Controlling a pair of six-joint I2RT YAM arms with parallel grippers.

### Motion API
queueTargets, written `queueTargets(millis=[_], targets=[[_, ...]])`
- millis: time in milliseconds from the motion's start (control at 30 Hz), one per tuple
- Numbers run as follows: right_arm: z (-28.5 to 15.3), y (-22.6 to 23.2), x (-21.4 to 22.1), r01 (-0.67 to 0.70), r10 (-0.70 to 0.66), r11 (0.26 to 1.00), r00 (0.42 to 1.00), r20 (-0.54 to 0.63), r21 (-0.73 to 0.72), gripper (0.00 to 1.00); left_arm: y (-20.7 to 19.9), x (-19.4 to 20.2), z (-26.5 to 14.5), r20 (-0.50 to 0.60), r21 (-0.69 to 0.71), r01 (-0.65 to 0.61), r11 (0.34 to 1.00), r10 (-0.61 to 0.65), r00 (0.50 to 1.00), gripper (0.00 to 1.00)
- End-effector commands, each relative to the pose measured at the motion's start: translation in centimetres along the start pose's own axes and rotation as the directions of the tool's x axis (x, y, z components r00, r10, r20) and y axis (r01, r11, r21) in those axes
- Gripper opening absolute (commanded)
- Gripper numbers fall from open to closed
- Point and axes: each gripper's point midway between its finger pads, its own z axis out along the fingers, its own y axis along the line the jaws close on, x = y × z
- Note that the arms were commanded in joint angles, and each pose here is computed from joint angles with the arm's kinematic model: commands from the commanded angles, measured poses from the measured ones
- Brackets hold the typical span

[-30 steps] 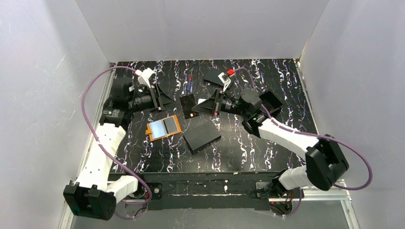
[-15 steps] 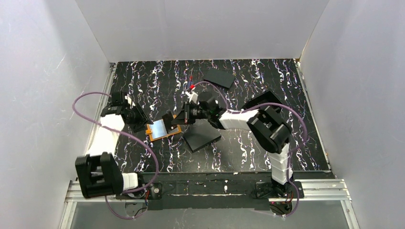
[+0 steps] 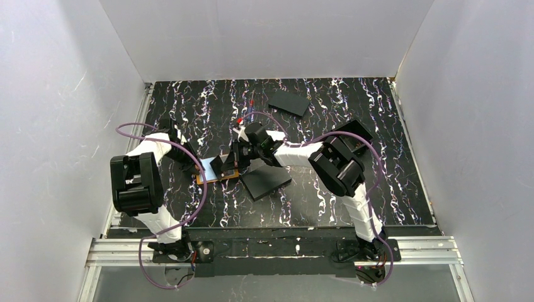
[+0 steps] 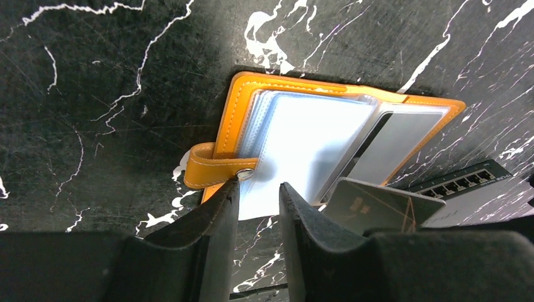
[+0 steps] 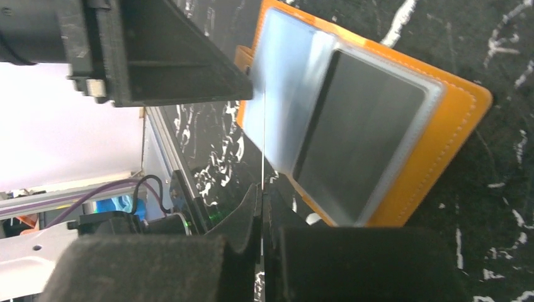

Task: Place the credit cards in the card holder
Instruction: Insert the credit card into the card holder.

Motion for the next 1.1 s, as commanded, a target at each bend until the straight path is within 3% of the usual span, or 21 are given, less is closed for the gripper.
queueTargets(millis=[0, 167, 1067], targets=[[0.3, -1.1, -0.3, 0.004, -0.004, 0.999, 1.000, -0.010, 0.037, 0.01, 1.0, 0.3, -0.1, -0.010, -0.040, -0.012, 0.999, 0.012, 1.000, 0.28], [-0.3, -2.3, -0.7, -0.041, 0.041, 0.998, 0.999, 0.002, 0.049, 0.01, 2.2, 0.8, 0.2, -0.009, -0.089, -0.001, 0.996, 0.000, 1.000, 0.25], [1.7, -3.5, 0.5, -0.150, 0.148, 0.988, 0.988, -0.053, -0.031, 0.01, 1.6, 1.5, 0.9, -0.048, -0.047, 0.009, 0.999, -0.012, 0.999, 0.24]])
